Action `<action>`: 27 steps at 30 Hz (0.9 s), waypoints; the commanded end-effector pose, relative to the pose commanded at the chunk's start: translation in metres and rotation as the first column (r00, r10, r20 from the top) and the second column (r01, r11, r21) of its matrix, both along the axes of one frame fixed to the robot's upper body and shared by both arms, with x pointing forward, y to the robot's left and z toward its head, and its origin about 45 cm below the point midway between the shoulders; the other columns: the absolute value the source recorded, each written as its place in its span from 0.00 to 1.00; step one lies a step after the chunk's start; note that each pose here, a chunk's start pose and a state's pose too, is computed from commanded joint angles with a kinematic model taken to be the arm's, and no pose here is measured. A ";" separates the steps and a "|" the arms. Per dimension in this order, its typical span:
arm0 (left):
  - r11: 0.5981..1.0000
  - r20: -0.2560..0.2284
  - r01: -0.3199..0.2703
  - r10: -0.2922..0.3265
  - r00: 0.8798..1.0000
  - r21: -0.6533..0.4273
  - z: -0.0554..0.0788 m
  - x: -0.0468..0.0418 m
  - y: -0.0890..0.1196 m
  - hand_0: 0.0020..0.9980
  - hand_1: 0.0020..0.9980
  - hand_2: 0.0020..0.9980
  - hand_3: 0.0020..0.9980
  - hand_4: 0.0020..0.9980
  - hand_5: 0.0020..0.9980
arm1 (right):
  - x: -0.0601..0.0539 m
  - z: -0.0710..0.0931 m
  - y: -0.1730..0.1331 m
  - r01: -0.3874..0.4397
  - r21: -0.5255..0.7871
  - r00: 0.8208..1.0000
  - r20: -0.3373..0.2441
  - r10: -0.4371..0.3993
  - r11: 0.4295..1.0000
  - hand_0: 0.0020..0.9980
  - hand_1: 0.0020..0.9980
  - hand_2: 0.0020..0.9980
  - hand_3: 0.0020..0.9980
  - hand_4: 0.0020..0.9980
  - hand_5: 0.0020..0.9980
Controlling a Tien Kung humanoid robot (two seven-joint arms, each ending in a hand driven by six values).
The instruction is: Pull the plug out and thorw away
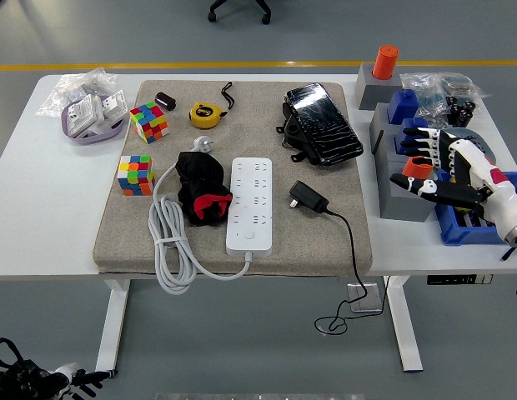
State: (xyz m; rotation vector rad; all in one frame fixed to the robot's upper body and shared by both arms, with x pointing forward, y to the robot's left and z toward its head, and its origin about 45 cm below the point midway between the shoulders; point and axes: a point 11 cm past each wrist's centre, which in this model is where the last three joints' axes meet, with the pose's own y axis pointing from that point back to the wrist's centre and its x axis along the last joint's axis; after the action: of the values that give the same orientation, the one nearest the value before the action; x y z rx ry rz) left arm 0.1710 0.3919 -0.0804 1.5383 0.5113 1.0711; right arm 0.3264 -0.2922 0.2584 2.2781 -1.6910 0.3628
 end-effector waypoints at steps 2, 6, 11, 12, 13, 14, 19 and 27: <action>1.000 0.001 0.001 -0.001 1.000 0.000 0.000 0.0000 0.000 0.53 0.66 0.69 0.64 0.79 0.72 | 0.000 0.001 0.000 0.002 0.000 1.000 0.002 -0.002 1.000 0.79 0.77 0.78 0.84 1.00 0.36; 1.000 0.000 0.004 -0.004 1.000 0.001 0.000 0.0005 0.000 0.53 0.66 0.69 0.64 0.79 0.73 | 0.000 0.001 0.000 0.000 0.000 1.000 0.003 0.000 1.000 0.79 0.77 0.78 0.84 1.00 0.36; 1.000 -0.001 0.006 -0.006 1.000 0.002 0.000 0.0012 0.000 0.53 0.66 0.69 0.64 0.79 0.73 | 0.000 0.001 -0.001 0.002 0.001 1.000 0.002 -0.002 1.000 0.78 0.77 0.78 0.84 1.00 0.36; 1.000 -0.002 0.009 -0.009 1.000 0.003 0.001 0.0020 0.000 0.53 0.66 0.69 0.64 0.79 0.73 | 0.000 0.001 -0.001 0.004 -0.002 1.000 0.002 -0.004 1.000 0.78 0.77 0.78 0.84 1.00 0.36; 1.000 -0.002 0.011 -0.011 1.000 0.004 0.001 0.0023 0.000 0.53 0.66 0.69 0.64 0.79 0.73 | 0.000 0.001 -0.001 0.004 -0.004 1.000 0.003 -0.004 1.000 0.78 0.77 0.78 0.84 1.00 0.36; 1.000 -0.003 0.013 -0.013 1.000 0.004 0.001 0.0025 0.000 0.53 0.66 0.69 0.64 0.79 0.73 | 0.000 0.001 -0.001 0.004 -0.005 1.000 0.003 -0.004 1.000 0.78 0.77 0.78 0.84 1.00 0.36; 1.000 -0.008 0.018 -0.018 1.000 0.004 0.001 0.0022 0.000 0.53 0.66 0.69 0.64 0.79 0.73 | 0.001 0.001 0.000 -0.001 -0.002 1.000 0.004 0.001 1.000 0.78 0.76 0.78 0.84 1.00 0.36; 1.000 -0.012 0.029 -0.029 1.000 0.004 0.001 0.0032 -0.001 0.53 0.66 0.69 0.64 0.79 0.72 | 0.000 0.001 0.000 0.000 -0.015 1.000 0.000 0.000 1.000 0.78 0.76 0.77 0.84 1.00 0.36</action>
State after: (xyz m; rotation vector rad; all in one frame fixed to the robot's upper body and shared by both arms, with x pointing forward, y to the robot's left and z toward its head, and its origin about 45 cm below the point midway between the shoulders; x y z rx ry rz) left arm 0.1741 0.3910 -0.0791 1.5522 0.4934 1.0420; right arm 0.3269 -0.2921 0.2591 2.2671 -1.6826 0.3739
